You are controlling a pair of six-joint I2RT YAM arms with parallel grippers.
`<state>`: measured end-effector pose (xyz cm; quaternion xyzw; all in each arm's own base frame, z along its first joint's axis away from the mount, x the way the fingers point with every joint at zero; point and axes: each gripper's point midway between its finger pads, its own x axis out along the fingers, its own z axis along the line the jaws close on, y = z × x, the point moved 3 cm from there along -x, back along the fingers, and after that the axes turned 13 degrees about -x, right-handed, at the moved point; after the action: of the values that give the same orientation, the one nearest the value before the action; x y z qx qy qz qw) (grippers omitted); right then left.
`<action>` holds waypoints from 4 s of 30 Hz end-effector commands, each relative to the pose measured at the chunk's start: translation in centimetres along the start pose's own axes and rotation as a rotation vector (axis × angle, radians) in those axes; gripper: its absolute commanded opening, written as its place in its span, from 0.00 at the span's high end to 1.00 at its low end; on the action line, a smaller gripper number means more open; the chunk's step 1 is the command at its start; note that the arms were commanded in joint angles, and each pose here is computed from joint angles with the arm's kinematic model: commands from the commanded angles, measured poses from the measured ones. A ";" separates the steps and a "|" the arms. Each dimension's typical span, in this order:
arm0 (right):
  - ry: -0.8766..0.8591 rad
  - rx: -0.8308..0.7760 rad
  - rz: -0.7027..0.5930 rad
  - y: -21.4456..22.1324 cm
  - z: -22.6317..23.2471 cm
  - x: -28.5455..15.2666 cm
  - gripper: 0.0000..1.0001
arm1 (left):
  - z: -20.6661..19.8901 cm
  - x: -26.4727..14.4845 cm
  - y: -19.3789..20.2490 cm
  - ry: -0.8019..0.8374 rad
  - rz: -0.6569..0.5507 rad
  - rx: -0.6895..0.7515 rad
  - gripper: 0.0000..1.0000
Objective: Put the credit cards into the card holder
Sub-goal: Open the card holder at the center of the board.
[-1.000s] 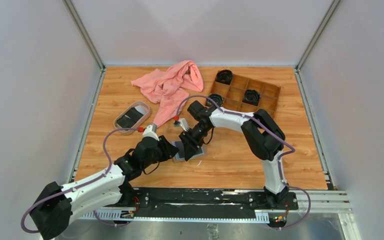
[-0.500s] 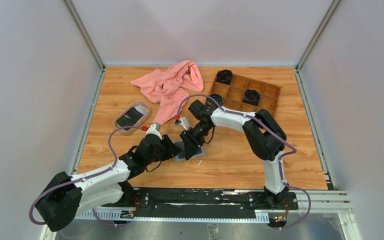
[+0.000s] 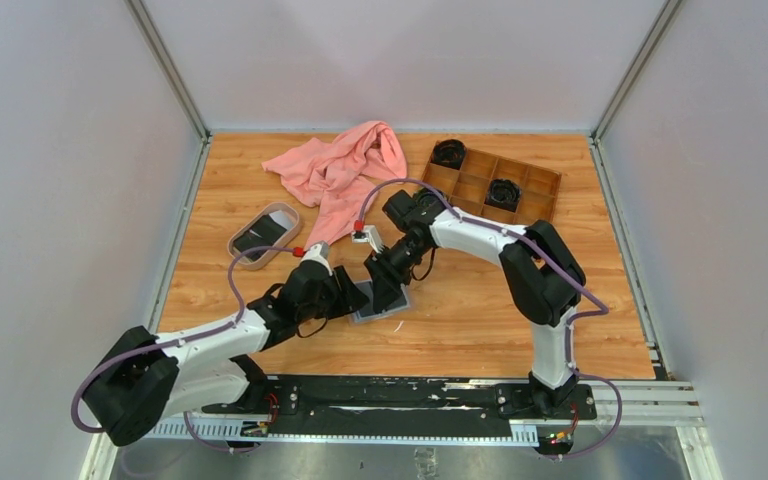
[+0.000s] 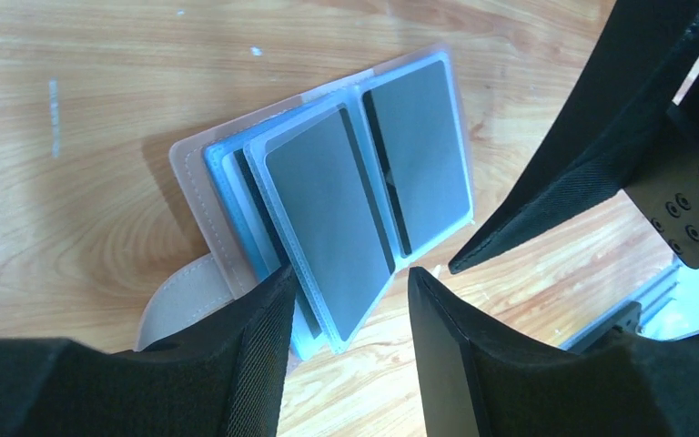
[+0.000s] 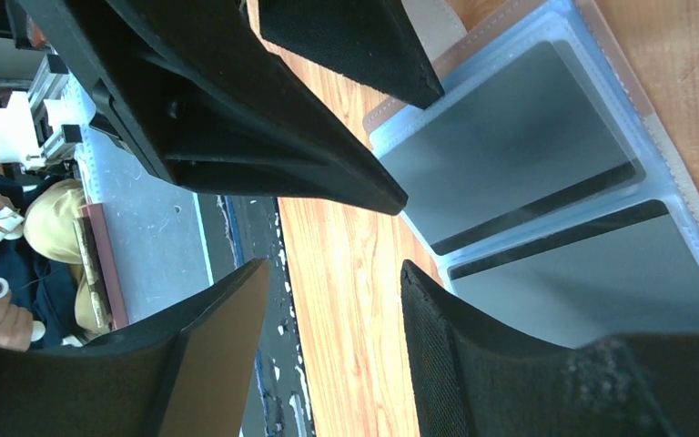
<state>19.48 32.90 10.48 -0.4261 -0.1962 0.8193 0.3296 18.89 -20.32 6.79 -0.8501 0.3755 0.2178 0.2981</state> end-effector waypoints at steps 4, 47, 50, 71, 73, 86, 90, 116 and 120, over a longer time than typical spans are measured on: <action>0.018 -0.151 -0.044 -2.2 2.2 -3.9 0.41 | -4.5 0.1 -0.6 0.141 0.051 0.036 0.51; 0.178 -0.359 -0.263 -0.3 3.1 -13.9 0.48 | -5.2 -4.7 -3.0 0.186 -0.076 0.247 0.48; 0.169 -0.353 -0.262 -0.2 3.0 -13.6 0.48 | -4.4 -6.2 -4.1 0.124 -0.133 0.293 0.36; 0.133 -0.226 -0.141 1.3 0.6 -9.6 0.48 | -3.0 -2.8 -0.5 0.113 0.047 0.080 0.35; 0.123 -0.209 -0.129 1.5 0.3 -9.1 0.48 | -3.1 -2.4 -0.6 0.096 0.050 0.086 0.36; 0.077 -0.178 -0.059 2.0 0.0 -6.4 0.49 | -2.7 -0.4 -0.7 0.037 0.069 0.100 0.40; 0.065 -0.161 -0.056 2.1 -0.1 -6.0 0.49 | -2.8 0.2 -0.5 0.031 0.091 0.107 0.46; 0.069 -0.141 -0.043 2.2 -0.5 -5.8 0.49 | -0.9 0.8 -0.4 -0.090 0.100 0.095 0.37; 0.068 -0.142 -0.046 2.1 -0.5 -5.8 0.49 | -1.0 1.1 -0.3 -0.099 0.115 0.098 0.37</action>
<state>21.49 26.87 12.23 -0.4735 -0.2561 0.7763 0.3280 19.39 -21.34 6.77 -0.8030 0.4224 0.2506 0.3376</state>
